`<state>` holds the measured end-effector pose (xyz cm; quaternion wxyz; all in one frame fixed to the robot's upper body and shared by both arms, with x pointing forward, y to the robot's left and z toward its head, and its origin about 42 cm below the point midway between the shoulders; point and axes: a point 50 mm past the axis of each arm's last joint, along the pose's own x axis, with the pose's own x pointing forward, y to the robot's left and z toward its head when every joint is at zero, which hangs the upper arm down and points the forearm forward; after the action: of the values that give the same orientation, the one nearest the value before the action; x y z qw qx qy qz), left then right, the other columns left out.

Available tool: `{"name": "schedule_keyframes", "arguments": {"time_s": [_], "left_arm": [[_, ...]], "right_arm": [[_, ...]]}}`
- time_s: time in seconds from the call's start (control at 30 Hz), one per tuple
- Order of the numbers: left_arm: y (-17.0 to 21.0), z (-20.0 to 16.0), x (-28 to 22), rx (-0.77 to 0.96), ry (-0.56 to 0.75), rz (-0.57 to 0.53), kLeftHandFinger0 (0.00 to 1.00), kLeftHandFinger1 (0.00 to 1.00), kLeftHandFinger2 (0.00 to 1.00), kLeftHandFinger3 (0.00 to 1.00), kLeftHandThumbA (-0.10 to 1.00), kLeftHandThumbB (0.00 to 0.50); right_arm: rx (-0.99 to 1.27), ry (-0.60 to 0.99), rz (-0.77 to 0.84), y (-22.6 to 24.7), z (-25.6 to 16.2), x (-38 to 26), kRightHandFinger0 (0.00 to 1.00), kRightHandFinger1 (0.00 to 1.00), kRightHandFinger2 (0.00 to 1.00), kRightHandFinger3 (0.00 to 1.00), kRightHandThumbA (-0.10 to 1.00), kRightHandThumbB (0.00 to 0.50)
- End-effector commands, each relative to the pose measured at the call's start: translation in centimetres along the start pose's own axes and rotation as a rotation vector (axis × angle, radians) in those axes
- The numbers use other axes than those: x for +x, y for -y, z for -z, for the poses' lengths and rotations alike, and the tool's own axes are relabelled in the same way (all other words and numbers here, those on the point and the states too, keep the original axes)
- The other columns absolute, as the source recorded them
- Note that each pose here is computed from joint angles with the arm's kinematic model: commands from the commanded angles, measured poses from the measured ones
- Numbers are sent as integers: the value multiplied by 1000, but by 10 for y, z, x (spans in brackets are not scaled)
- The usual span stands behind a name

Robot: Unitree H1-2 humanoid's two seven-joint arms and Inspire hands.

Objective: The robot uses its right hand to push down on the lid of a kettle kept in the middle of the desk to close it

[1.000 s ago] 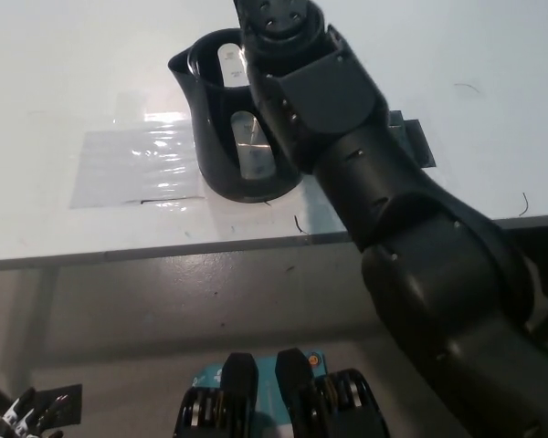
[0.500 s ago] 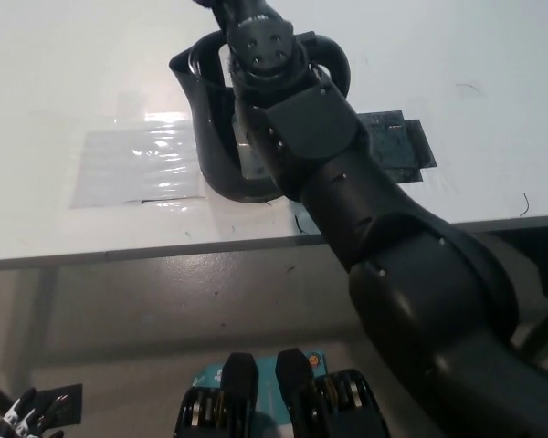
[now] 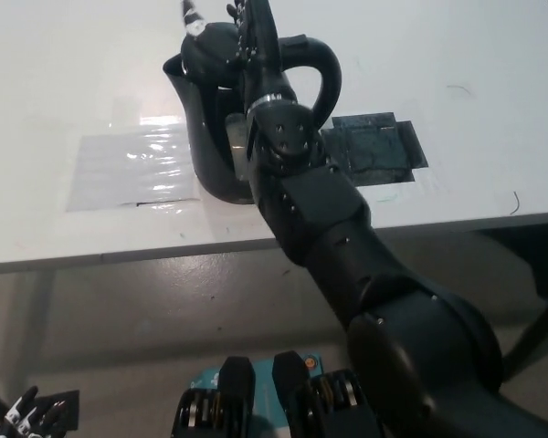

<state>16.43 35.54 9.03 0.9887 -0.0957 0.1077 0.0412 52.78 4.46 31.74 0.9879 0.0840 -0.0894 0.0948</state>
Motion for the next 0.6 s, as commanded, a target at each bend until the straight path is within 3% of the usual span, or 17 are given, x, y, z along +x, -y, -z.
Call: {"name": "schedule_keyframes", "arguments": {"time_s": [0.0,0.07,0.27,0.47,0.5,0.57], "left_arm": [[2,-11,1,4,37,32,1000,1000,1000,1000,189,240],[2,-12,1,9,33,26,1000,1000,1000,1000,183,238],[3,-15,3,22,28,40,1000,1000,1000,1000,177,227],[11,-16,10,34,31,62,1000,1000,1000,1000,194,222],[11,-16,10,30,33,61,1000,1000,1000,1000,185,206],[15,-15,12,27,34,64,1000,1000,1000,1000,197,221]], "right_arm": [[48,-99,-56,-16,39,-21,1000,1000,1000,1000,674,44],[16,-104,-66,-17,41,-22,1000,1000,1000,1000,710,43],[-46,-94,-82,-15,36,-18,1000,1000,1000,1000,681,54],[-71,-50,-161,-25,-6,3,1000,1000,1000,1000,568,7],[-72,-50,-167,-30,-10,4,1000,1000,1000,1000,555,9],[-117,-54,-193,-37,-23,9,1000,1000,1000,1000,564,11]]}}
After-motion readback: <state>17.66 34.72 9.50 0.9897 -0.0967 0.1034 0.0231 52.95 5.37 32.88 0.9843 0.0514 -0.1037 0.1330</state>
